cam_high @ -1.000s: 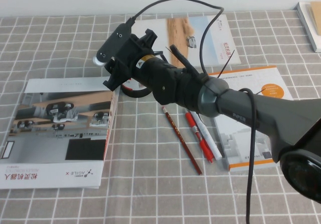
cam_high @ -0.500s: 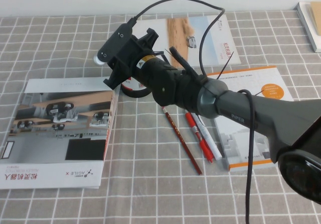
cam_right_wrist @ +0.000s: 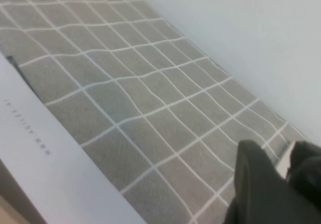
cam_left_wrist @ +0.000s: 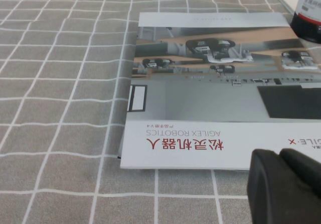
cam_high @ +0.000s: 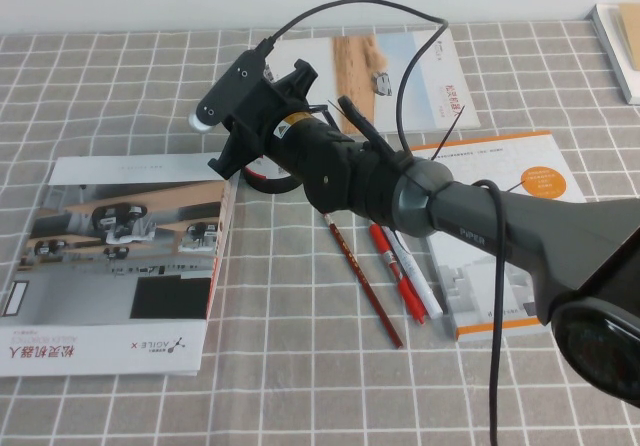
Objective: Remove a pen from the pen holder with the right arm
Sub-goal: 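Take a marker out of the pen holder and lay it on the table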
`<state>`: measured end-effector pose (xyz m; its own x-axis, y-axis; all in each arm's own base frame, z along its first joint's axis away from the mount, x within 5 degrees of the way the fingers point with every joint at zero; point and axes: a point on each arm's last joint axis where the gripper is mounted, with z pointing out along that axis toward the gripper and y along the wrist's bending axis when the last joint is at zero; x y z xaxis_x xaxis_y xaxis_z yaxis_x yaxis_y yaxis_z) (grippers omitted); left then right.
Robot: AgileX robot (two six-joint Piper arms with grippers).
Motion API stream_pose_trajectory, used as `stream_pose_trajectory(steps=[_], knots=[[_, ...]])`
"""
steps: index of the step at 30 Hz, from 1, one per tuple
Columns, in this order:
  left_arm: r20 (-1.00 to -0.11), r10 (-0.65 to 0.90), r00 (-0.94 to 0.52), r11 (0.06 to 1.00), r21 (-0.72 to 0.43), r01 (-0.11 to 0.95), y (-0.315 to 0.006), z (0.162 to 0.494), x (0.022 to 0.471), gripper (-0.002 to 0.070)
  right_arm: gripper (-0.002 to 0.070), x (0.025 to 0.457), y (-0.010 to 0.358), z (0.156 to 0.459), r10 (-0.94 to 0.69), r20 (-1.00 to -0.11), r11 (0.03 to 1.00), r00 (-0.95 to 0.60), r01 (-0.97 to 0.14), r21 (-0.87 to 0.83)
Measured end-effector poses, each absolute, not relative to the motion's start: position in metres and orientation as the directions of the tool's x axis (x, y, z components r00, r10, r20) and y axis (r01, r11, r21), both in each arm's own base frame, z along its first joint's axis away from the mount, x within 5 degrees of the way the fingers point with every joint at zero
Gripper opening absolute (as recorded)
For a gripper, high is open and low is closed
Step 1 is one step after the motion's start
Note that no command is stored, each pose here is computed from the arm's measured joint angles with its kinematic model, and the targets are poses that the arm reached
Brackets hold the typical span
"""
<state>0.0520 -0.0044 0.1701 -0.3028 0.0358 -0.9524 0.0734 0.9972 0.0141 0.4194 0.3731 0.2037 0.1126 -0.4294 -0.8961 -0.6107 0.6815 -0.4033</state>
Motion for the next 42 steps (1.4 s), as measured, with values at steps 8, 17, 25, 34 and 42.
stream_pose_trajectory(steps=[8,17,25,34,42], knots=[[-0.952,0.036,-0.303,0.997,0.014,0.073,-0.004,0.170,0.052,-0.0005,0.0088,0.419,0.373,0.208,-0.430,-0.896,0.676,0.106,-0.620,-0.398],[-0.952,0.036,-0.303,0.997,0.014,0.073,-0.004,0.170,0.052,-0.0005,0.0088,0.411,0.372,0.233,-0.419,-0.901,0.660,0.108,-0.646,-0.384],[-0.952,0.036,-0.303,0.997,0.014,0.073,-0.004,0.170,0.052,-0.0005,0.0088,0.396,0.370,0.274,-0.399,-0.908,0.636,0.130,-0.674,-0.376],[-0.952,0.036,-0.303,0.997,0.014,0.073,-0.004,0.170,0.052,-0.0005,0.0088,0.371,0.356,0.335,-0.373,-0.916,0.597,0.144,-0.718,-0.357],[-0.952,0.036,-0.303,0.997,0.014,0.073,-0.004,0.170,0.052,-0.0005,0.0088,0.338,0.335,0.372,-0.388,-0.918,0.567,-0.079,-0.806,-0.170]])
